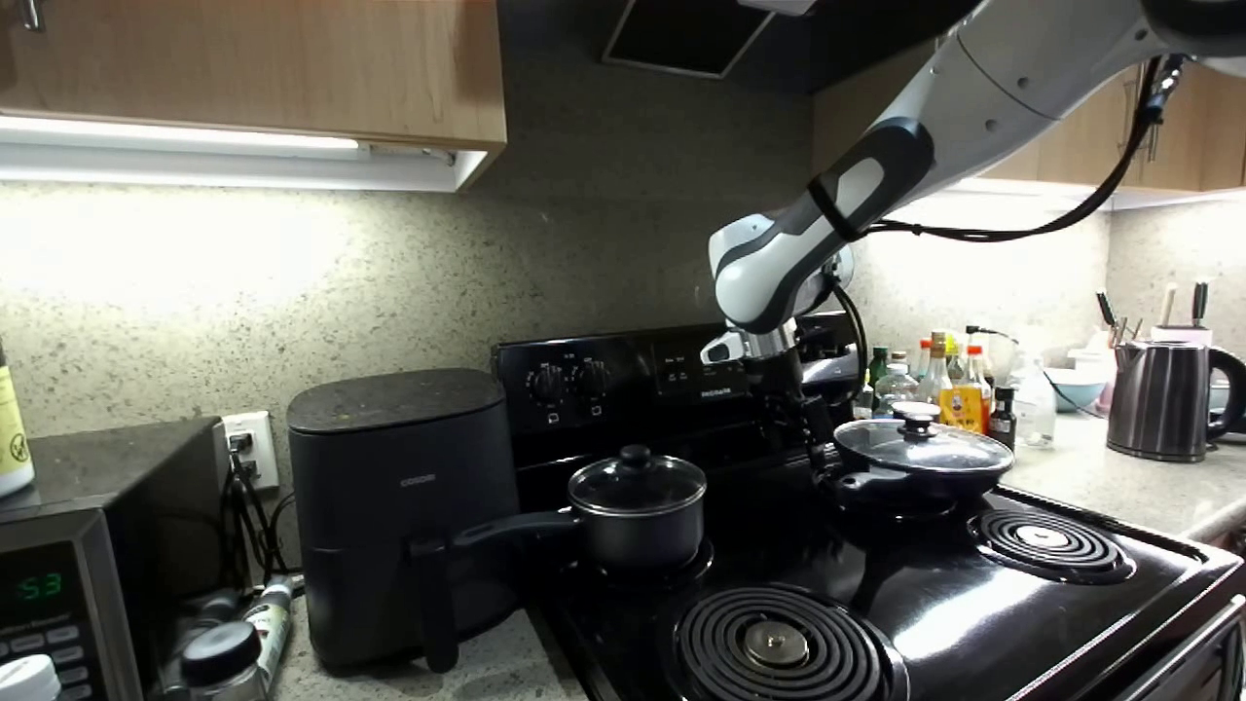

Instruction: Rotate the black pan.

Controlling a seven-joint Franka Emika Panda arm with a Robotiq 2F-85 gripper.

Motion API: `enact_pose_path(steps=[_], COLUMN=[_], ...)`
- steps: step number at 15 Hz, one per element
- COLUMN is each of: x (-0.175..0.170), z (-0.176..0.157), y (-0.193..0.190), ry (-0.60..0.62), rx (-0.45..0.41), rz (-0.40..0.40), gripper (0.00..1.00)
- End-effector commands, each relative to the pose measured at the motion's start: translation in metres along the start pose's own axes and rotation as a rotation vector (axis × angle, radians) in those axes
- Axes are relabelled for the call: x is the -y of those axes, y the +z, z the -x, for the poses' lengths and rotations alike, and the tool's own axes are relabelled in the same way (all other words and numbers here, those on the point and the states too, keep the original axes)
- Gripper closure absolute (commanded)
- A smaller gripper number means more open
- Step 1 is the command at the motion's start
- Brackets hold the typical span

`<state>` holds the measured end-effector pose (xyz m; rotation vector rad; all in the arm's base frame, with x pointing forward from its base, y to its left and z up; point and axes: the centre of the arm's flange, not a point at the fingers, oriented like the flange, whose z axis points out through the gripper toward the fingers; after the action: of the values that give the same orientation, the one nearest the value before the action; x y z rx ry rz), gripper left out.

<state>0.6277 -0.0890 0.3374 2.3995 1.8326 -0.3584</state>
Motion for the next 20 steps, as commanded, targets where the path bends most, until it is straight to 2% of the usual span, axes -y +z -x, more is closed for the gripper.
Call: enact_pose_path(steps=[1,7,13,20], x=[-0.022,-0.018,0.001,0.032], z=[0.001,0.003,0.023,0.044], y=[0.021,0.052,0.055,0.057], ry=[-0.039,-0.037,-0.005,0.026], rx=[-0.027,-0.015,0.008,-0.019], rz=[-0.035,-0.096,-0.124,-0.165], gripper=[0.0,0.0,0.0,0.0])
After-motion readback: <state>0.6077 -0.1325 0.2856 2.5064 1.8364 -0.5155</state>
